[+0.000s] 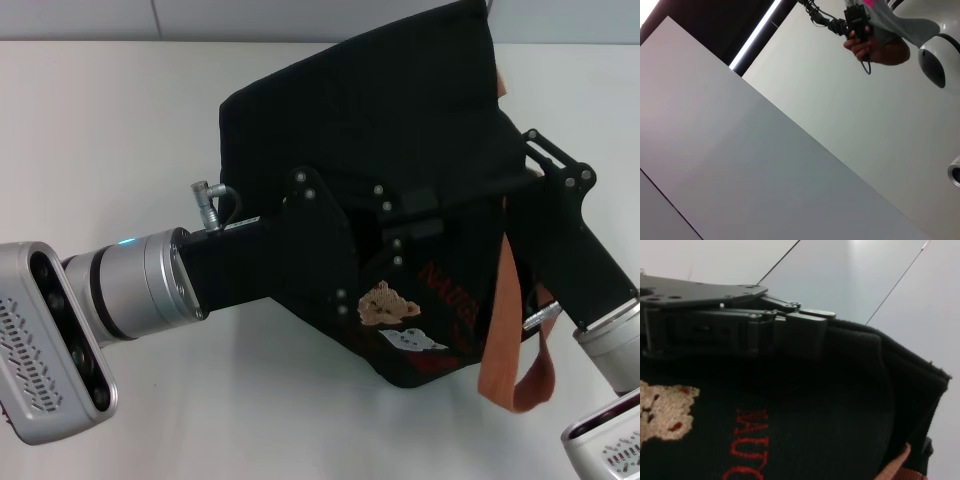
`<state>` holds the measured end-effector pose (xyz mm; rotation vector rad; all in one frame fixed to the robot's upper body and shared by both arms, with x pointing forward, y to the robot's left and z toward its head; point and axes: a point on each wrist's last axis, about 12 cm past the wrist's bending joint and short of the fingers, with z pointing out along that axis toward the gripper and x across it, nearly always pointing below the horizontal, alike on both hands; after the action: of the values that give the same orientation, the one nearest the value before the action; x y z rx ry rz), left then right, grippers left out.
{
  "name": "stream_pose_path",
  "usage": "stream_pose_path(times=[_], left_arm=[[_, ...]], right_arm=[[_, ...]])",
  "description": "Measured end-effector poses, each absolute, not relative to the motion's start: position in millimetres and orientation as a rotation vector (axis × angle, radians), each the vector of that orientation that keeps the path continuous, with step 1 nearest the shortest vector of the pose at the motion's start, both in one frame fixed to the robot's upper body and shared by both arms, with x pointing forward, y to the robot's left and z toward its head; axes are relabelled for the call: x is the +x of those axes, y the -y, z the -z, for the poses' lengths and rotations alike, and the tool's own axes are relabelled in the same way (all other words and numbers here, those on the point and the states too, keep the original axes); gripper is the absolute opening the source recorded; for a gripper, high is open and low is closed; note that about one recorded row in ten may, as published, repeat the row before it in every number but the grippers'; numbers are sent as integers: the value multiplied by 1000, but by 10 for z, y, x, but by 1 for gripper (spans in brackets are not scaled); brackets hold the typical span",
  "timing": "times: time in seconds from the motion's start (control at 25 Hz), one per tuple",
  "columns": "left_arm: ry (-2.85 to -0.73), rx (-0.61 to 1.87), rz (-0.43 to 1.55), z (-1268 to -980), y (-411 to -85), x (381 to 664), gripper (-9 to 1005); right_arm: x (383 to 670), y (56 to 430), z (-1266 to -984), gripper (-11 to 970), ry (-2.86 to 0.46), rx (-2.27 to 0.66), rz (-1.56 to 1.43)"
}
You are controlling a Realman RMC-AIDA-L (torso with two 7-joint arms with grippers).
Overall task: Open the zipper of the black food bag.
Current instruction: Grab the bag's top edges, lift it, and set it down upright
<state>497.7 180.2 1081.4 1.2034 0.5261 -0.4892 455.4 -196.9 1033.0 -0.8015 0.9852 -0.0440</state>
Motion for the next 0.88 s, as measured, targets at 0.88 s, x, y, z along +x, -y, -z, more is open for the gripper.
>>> stream_pose_path(times=[0.88], left_arm=[[-519,1204,489,-10830,-1789,4993,89]], right_arm=[[4421,1990,-10243,549,-963,-901,29]])
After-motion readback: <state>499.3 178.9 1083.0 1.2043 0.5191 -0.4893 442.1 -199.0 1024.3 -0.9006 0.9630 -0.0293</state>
